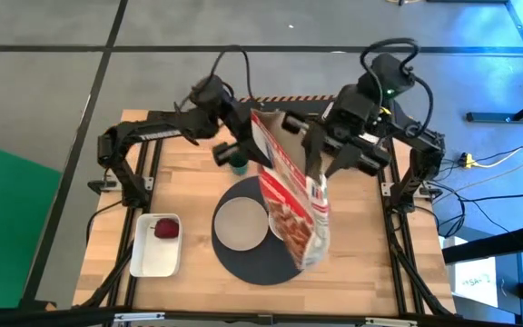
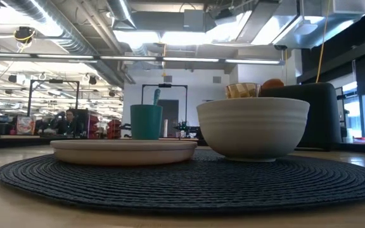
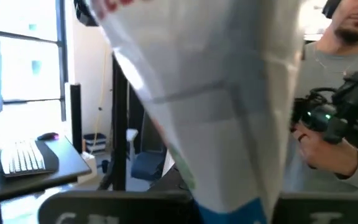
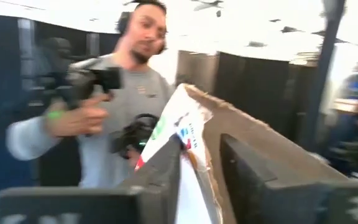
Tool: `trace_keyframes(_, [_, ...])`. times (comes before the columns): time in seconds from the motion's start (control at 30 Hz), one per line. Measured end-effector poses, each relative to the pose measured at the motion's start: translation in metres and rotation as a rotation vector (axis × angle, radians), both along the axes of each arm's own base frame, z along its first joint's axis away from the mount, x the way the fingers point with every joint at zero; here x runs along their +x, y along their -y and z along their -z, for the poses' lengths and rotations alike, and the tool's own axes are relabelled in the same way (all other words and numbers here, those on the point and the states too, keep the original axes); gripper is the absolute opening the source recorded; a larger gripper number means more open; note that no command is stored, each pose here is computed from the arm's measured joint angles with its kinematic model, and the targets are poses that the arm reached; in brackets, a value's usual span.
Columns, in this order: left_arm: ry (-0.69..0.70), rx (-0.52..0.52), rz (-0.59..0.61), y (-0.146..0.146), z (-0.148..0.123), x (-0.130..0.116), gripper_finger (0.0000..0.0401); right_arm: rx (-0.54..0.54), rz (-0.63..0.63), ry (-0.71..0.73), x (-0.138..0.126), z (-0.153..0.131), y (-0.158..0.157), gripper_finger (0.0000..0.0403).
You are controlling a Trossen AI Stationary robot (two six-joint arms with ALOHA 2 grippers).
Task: Arrange a breakfast setting
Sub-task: Adjust the cereal box
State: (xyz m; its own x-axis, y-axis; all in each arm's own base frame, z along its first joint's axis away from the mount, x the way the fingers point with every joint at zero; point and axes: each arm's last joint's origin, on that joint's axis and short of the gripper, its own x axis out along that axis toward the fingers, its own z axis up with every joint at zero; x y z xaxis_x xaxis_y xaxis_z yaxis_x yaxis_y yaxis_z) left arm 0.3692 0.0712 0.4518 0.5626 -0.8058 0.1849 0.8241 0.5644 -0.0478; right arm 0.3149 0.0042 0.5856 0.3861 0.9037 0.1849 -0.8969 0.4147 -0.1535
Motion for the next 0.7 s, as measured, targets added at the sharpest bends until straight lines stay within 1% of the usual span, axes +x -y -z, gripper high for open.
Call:
trace_keyframes(0.1, [-0.031,0.030,0.002,-0.005,-0.008,-0.015,0.0003,0.024,0.142,0.066,-0.009,-0.008,0.017,0.0153])
trace_keyframes(0.17, [-0.056,0.054,0.000,-0.009,-0.009,-0.023,0.0003,0.041,0.290,0.161,-0.023,-0.018,0.031,0.0179])
trace_keyframes(0.2, [-0.080,0.056,-0.020,-0.012,-0.008,-0.027,0.0003,0.051,0.371,0.207,-0.032,-0.024,0.038,0.0189])
trace_keyframes(0.27, [-0.116,0.058,-0.118,-0.020,-0.005,-0.031,0.0003,0.074,0.556,0.287,-0.047,-0.033,0.053,0.0203])
trace_keyframes(0.33, [-0.143,0.072,-0.260,-0.031,-0.003,-0.040,0.0003,0.101,0.737,0.330,-0.059,-0.039,0.066,0.0207])
trace_keyframes(0.37, [-0.146,0.086,-0.350,-0.036,-0.004,-0.046,0.0003,0.114,0.820,0.336,-0.065,-0.041,0.072,0.0208])
trace_keyframes(0.43, [-0.147,0.134,-0.536,-0.045,-0.008,-0.058,0.0003,0.133,0.944,0.331,-0.076,-0.043,0.083,0.0204])
trace_keyframes(0.5, [-0.144,0.199,-0.720,-0.051,-0.011,-0.070,0.0003,0.139,1.022,0.313,-0.084,-0.043,0.093,0.0199])
trace_keyframes(0.6, [-0.150,0.278,-0.978,-0.059,-0.018,-0.088,0.0004,0.143,1.109,0.224,-0.086,-0.037,0.106,0.0192])
trace_keyframes(0.7, [-0.187,0.290,-1.210,-0.070,-0.026,-0.110,0.0004,0.152,1.197,0.091,-0.080,-0.025,0.115,0.0186])
